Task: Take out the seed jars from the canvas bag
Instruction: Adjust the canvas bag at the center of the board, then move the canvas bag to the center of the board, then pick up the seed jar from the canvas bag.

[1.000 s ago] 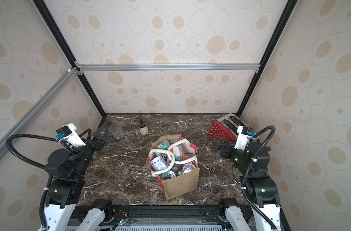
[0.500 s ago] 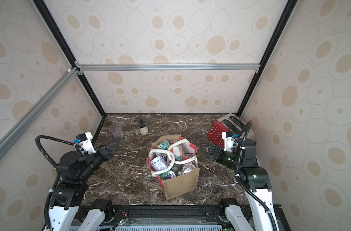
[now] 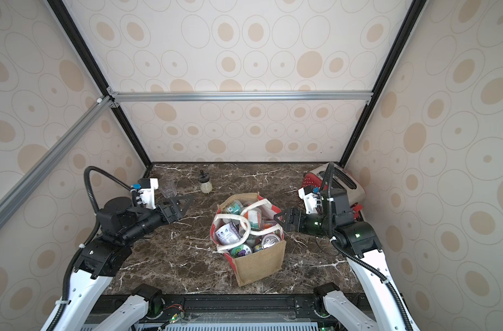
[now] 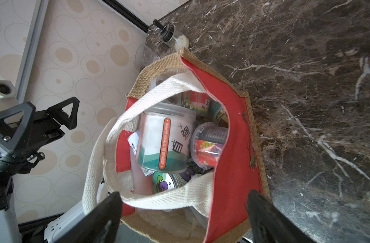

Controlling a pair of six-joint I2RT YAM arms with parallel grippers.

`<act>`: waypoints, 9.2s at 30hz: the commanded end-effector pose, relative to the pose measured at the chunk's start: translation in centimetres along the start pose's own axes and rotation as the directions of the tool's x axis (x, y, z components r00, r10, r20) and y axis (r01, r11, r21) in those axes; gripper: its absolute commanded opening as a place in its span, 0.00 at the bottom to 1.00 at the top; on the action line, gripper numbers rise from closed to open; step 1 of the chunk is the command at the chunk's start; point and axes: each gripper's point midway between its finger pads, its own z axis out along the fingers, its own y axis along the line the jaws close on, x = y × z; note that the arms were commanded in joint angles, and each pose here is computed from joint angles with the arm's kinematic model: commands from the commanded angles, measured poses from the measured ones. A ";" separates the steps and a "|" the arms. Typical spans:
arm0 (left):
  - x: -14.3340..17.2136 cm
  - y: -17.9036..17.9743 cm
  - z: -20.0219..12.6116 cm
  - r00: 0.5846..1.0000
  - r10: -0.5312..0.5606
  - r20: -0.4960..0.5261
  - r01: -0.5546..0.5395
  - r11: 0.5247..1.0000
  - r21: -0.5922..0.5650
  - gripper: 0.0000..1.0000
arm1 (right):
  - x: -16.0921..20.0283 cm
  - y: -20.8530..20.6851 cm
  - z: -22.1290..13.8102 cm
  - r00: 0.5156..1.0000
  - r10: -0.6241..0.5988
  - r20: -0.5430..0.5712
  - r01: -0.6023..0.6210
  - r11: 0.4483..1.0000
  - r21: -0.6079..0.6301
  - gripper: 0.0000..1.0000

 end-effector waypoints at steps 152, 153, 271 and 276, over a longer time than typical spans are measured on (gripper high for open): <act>11.2 5.1 4.5 0.919 0.085 -0.384 -0.268 0.850 -0.454 0.55 | 1.1 -3.3 7.1 0.959 -0.066 -0.276 0.154 0.938 0.310 0.27; 11.2 5.3 4.6 0.917 0.089 -0.390 -0.276 0.846 -0.456 0.51 | 1.1 -3.3 7.2 0.959 -0.066 -0.276 0.154 0.938 0.310 0.24; -3.0 8.7 0.5 0.978 0.153 -0.142 -0.205 0.835 -0.511 0.98 | -10.6 8.5 10.0 0.833 -0.487 0.263 0.433 0.869 0.241 0.63; -3.2 8.6 0.1 0.975 0.161 -0.155 -0.219 0.825 -0.522 0.98 | -8.8 3.8 7.5 0.781 -0.508 0.363 0.395 0.852 0.344 0.61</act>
